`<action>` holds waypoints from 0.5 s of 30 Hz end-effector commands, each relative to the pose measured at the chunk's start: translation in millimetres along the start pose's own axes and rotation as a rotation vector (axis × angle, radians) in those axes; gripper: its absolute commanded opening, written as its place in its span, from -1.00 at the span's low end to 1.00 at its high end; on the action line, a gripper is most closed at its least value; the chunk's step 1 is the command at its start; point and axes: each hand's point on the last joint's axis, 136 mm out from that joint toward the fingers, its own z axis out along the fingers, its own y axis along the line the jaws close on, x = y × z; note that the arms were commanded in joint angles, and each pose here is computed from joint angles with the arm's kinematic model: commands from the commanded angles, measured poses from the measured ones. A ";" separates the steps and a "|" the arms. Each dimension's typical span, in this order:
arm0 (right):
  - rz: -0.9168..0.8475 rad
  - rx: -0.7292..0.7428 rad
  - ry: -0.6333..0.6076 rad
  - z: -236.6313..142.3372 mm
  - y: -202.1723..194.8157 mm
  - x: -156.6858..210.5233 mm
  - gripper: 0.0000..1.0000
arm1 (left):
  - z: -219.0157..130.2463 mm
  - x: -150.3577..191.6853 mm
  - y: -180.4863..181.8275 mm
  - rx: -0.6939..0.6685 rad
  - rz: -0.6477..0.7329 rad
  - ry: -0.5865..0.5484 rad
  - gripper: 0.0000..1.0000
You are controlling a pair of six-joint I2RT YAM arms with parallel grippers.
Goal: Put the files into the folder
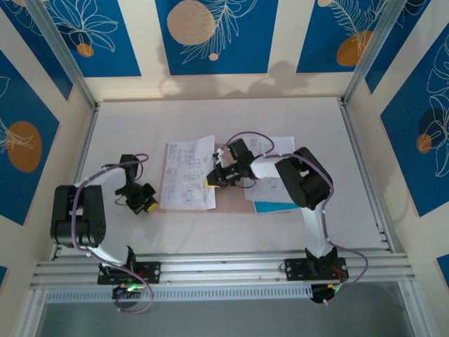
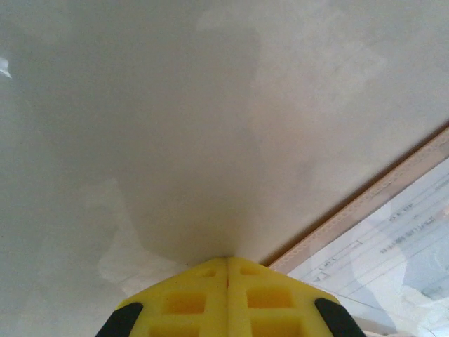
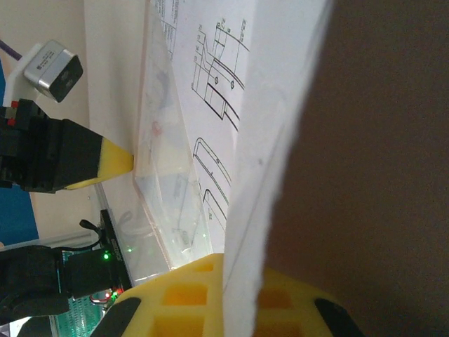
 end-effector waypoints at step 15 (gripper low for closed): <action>0.028 0.001 0.064 12.6 -6.9 18.4 -1.00 | 25.8 13.9 -30.4 0.092 0.065 0.081 -1.00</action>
